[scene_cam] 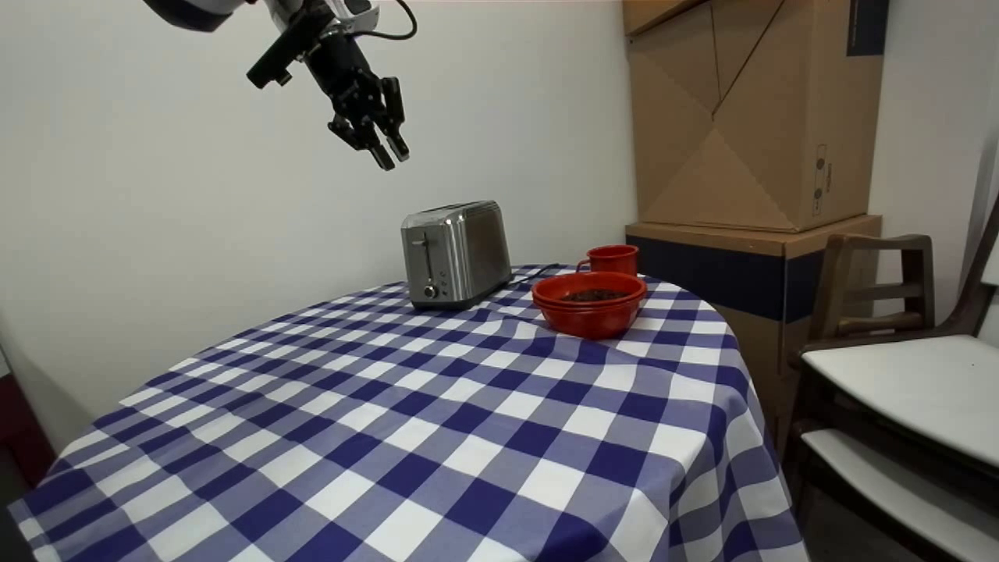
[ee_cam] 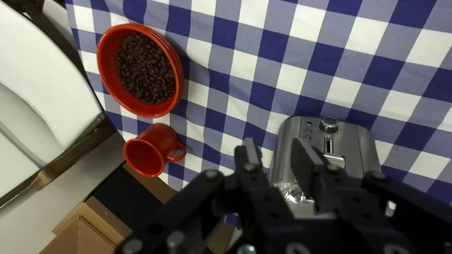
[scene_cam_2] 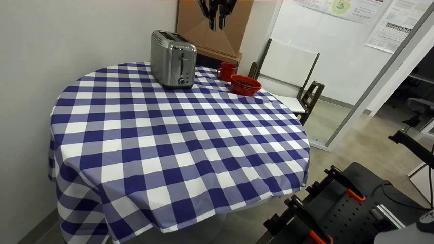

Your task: Push down the lever on the toaster

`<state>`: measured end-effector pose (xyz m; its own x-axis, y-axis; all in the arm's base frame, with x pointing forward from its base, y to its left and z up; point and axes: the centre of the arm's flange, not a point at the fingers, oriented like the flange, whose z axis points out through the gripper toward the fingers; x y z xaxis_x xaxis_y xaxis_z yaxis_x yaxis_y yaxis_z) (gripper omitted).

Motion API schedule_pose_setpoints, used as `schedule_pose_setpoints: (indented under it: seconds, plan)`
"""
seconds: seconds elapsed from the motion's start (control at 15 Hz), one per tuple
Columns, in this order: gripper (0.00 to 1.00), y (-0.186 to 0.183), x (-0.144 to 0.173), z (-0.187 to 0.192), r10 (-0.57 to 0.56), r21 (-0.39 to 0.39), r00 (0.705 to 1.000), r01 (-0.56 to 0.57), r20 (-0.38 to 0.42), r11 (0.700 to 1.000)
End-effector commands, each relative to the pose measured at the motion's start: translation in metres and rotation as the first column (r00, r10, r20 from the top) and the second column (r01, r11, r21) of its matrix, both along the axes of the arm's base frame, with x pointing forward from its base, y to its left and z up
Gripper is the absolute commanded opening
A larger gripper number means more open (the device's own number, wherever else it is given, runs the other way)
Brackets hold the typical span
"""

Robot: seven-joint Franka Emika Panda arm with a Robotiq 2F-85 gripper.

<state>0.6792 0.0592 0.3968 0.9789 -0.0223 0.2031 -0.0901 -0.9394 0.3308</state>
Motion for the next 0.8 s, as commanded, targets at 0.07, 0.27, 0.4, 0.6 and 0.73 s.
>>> schedule_pose_setpoints:
  seconds: [0.07,0.27,0.4,0.6,0.73]
  plan:
    - [0.0,0.008,0.03,-0.012,-0.05,-0.025,0.993,0.053,0.11,0.998]
    - [0.0,0.014,0.042,-0.014,-0.063,-0.024,0.979,0.069,0.192,0.997]
    - [0.0,0.019,0.049,-0.02,-0.061,-0.024,0.976,0.067,0.209,0.997]
    - [0.0,0.025,0.06,-0.035,-0.05,-0.018,0.979,0.055,0.199,0.998]
    - [0.0,0.028,0.068,-0.045,-0.044,-0.018,0.982,0.049,0.186,0.999]
